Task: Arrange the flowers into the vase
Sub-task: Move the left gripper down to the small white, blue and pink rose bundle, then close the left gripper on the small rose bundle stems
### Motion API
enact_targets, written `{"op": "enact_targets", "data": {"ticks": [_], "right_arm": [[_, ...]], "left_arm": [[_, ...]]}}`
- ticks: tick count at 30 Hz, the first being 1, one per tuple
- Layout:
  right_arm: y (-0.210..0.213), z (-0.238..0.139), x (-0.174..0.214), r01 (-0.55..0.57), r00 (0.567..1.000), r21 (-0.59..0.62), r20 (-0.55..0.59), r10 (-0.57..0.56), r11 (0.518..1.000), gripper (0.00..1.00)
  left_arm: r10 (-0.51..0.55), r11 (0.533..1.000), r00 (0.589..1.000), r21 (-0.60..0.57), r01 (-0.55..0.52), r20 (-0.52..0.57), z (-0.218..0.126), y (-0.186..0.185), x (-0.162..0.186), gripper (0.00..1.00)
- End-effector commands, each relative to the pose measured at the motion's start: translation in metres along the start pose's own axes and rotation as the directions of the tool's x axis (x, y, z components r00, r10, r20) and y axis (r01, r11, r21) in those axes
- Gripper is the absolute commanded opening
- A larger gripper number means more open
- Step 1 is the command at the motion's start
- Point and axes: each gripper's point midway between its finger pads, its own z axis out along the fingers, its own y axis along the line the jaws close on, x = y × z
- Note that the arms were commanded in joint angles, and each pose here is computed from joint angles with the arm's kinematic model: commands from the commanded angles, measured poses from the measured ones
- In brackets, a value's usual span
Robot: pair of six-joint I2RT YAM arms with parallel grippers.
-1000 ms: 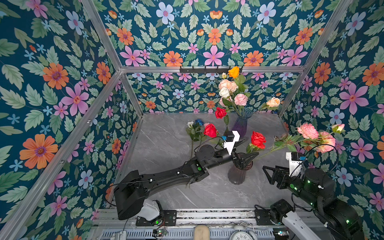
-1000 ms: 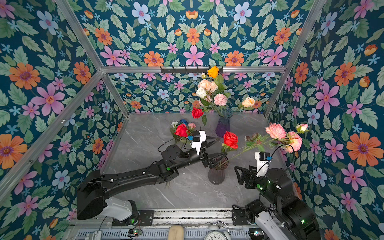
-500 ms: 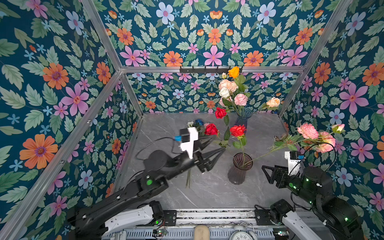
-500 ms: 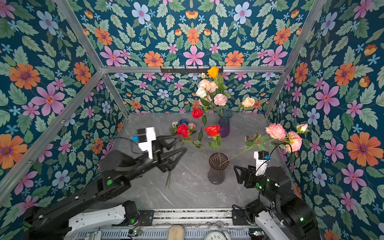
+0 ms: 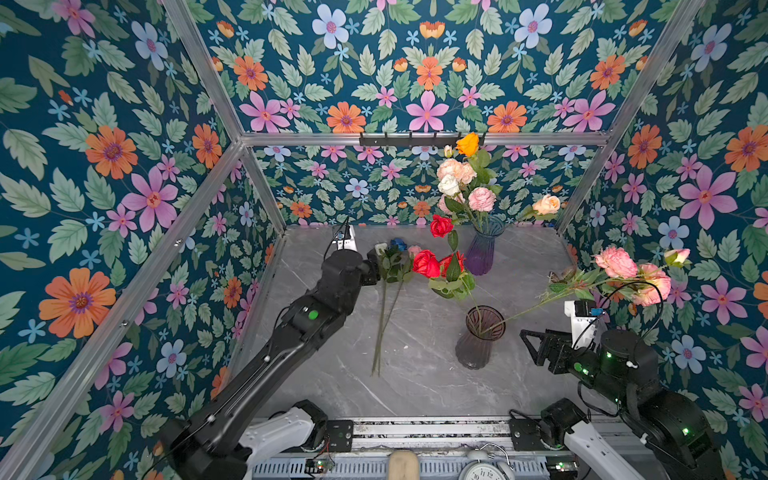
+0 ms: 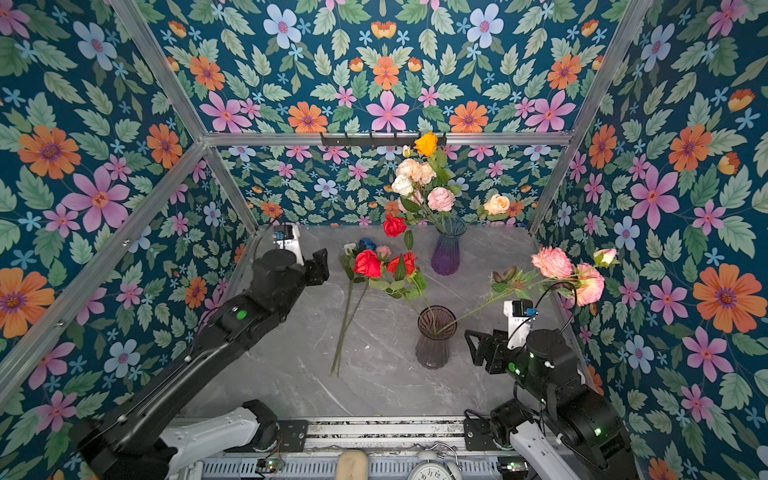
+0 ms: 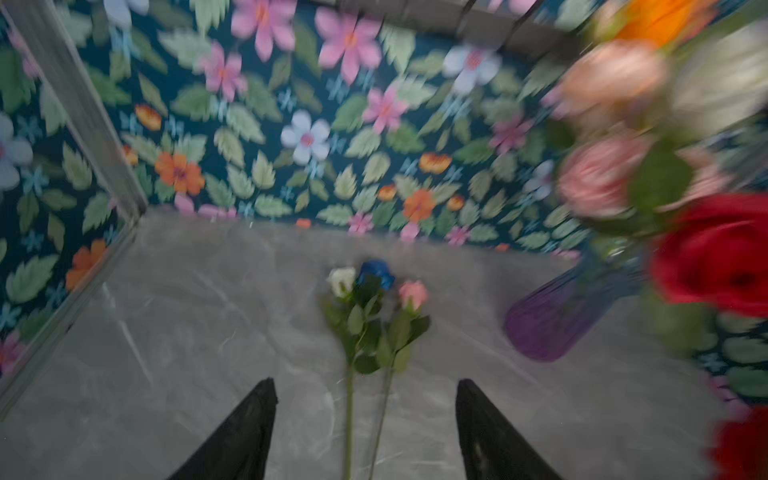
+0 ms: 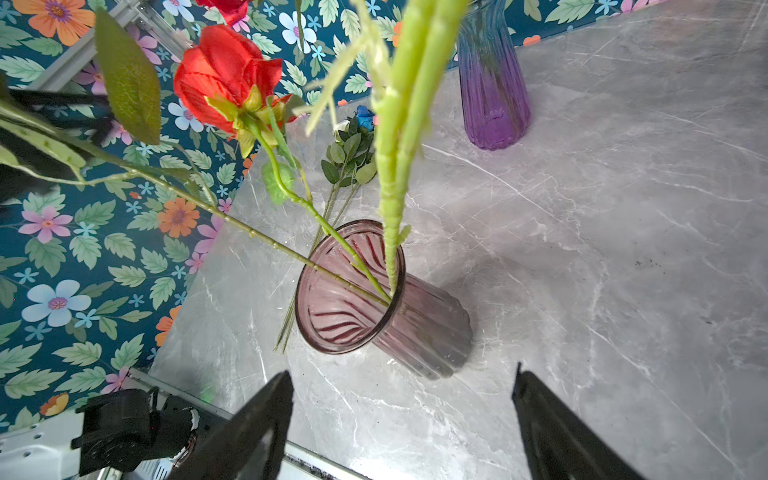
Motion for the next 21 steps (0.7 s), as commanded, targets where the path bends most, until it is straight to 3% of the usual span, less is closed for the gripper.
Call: {"op": "enact_targets", "data": {"ticks": [1, 7, 16, 21], "right_arm": [[0.006, -0.004, -0.01, 0.003, 0.999, -0.024, 0.036, -0.003, 1.0, 0.84], [0.007, -0.012, -0.014, 0.009, 0.999, -0.02, 0.051, -0.008, 1.0, 0.84], [0.003, -0.015, -0.012, 0.025, 0.998, -0.002, 0.056, -0.024, 1.0, 0.85], [0.003, -0.013, -0.013, 0.03, 0.998, 0.001, 0.058, -0.03, 1.0, 0.85]], "left_arm": [[-0.021, 0.989, 0.972, 0.138, 0.055, -0.234, 0.054, -0.012, 0.055, 0.71], [-0.033, 0.983, 0.911, 0.151, 0.104, -0.41, 0.139, -0.016, 0.126, 0.45], [-0.001, 0.99, 0.872, 0.12, 0.069, -0.489, 0.18, -0.011, 0.172, 0.41], [0.022, 0.996, 0.85, 0.088, 0.029, -0.527, 0.194, -0.004, 0.187, 0.34]]}}
